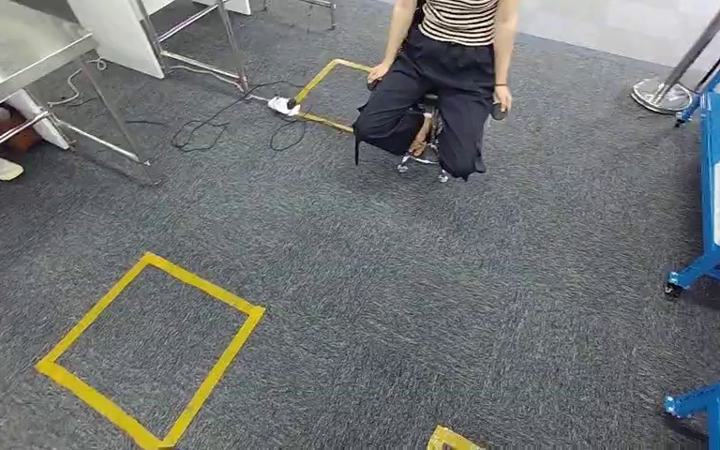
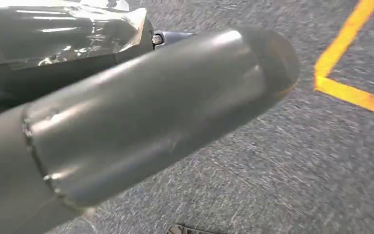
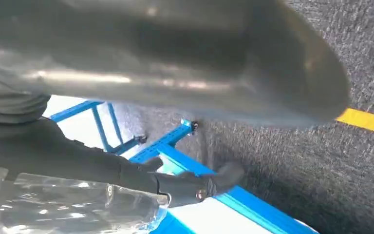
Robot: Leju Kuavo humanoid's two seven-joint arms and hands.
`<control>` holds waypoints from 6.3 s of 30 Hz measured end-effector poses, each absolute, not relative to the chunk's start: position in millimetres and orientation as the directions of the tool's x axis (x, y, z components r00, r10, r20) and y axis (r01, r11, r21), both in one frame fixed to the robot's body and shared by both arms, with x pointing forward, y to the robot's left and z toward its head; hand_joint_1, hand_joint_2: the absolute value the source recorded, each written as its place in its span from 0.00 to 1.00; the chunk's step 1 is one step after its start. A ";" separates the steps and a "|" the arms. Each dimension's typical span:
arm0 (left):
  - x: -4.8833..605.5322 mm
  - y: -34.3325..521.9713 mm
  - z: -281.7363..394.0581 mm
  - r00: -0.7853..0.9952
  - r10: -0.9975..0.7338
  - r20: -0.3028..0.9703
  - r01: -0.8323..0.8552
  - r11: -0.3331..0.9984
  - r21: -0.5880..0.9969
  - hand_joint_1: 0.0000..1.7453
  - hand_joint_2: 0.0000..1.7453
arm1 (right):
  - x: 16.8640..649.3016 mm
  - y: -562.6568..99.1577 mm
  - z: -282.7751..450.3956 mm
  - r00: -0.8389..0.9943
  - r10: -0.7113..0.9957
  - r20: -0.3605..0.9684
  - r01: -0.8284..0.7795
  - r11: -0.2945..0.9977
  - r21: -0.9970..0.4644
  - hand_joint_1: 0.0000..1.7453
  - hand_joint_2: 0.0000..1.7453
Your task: Take the parts from the cabinet and place them on the table.
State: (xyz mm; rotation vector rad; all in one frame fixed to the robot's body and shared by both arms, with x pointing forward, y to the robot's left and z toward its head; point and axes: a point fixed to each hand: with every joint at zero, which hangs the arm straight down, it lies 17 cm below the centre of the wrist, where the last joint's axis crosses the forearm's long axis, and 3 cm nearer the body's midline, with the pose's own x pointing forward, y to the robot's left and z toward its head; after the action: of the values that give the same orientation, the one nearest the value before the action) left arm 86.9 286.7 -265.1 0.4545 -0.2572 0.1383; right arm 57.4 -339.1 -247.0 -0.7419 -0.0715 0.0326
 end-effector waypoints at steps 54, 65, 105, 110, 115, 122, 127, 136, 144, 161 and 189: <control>77.4 282.4 -265.6 0.957 0.129 0.260 -0.231 0.880 0.415 0.00 0.00 | 60.4 -334.7 -252.4 0.995 0.088 0.053 -0.033 0.764 -0.645 0.00 0.00; 85.2 277.8 -264.6 0.953 0.122 0.277 -0.231 0.886 0.403 0.00 0.00 | 57.3 -339.9 -252.1 0.996 0.073 0.048 -0.024 0.759 -0.651 0.00 0.00; 82.9 280.5 -265.0 0.952 0.131 0.278 -0.240 0.883 0.404 0.00 0.00 | 60.3 -340.6 -251.5 0.996 0.075 0.051 -0.023 0.757 -0.653 0.00 0.00; 84.9 279.9 -264.7 0.950 0.136 0.281 -0.245 0.882 0.402 0.00 0.00 | 54.3 -340.9 -252.2 0.996 0.076 0.043 -0.030 0.756 -0.653 0.00 0.00; 81.5 280.5 -265.1 0.951 0.140 0.276 -0.247 0.881 0.404 0.00 0.00 | 58.5 -339.7 -251.9 0.996 0.079 0.049 -0.027 0.758 -0.652 0.00 0.00; 81.0 280.1 -264.8 0.949 0.155 0.275 -0.261 0.876 0.406 0.00 0.00 | 62.9 -341.5 -251.5 0.994 0.091 0.054 -0.034 0.756 -0.654 0.00 0.00; 84.1 280.3 -264.2 0.947 0.158 0.280 -0.266 0.874 0.406 0.00 0.00 | 61.1 -341.9 -252.0 0.994 0.096 0.052 -0.038 0.757 -0.653 0.00 0.00; 79.0 283.1 -265.0 0.948 0.164 0.273 -0.269 0.872 0.410 0.00 0.00 | 64.9 -339.8 -251.9 0.994 0.095 0.058 -0.035 0.760 -0.649 0.00 0.00; 78.9 280.2 -265.0 0.948 0.164 0.273 -0.268 0.874 0.406 0.00 0.00 | 63.1 -340.7 -252.0 0.994 0.093 0.055 -0.035 0.759 -0.650 0.00 0.00; 82.6 279.8 -265.4 0.948 0.141 0.285 -0.250 0.884 0.394 0.00 0.00 | 57.7 -341.3 -251.7 0.994 0.097 0.049 -0.041 0.753 -0.657 0.00 0.00; 50.4 317.5 -268.7 0.979 0.151 0.140 -0.201 0.851 0.486 0.00 1.00 | 25.8 -346.2 -254.9 1.000 -0.006 -0.031 -0.016 0.767 -0.642 0.00 0.00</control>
State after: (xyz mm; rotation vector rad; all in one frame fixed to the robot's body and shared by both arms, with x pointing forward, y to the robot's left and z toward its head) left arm 50.4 317.5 -268.7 0.5217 -0.0983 0.1856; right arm 25.8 -346.2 -254.9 -0.6973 0.0316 0.0054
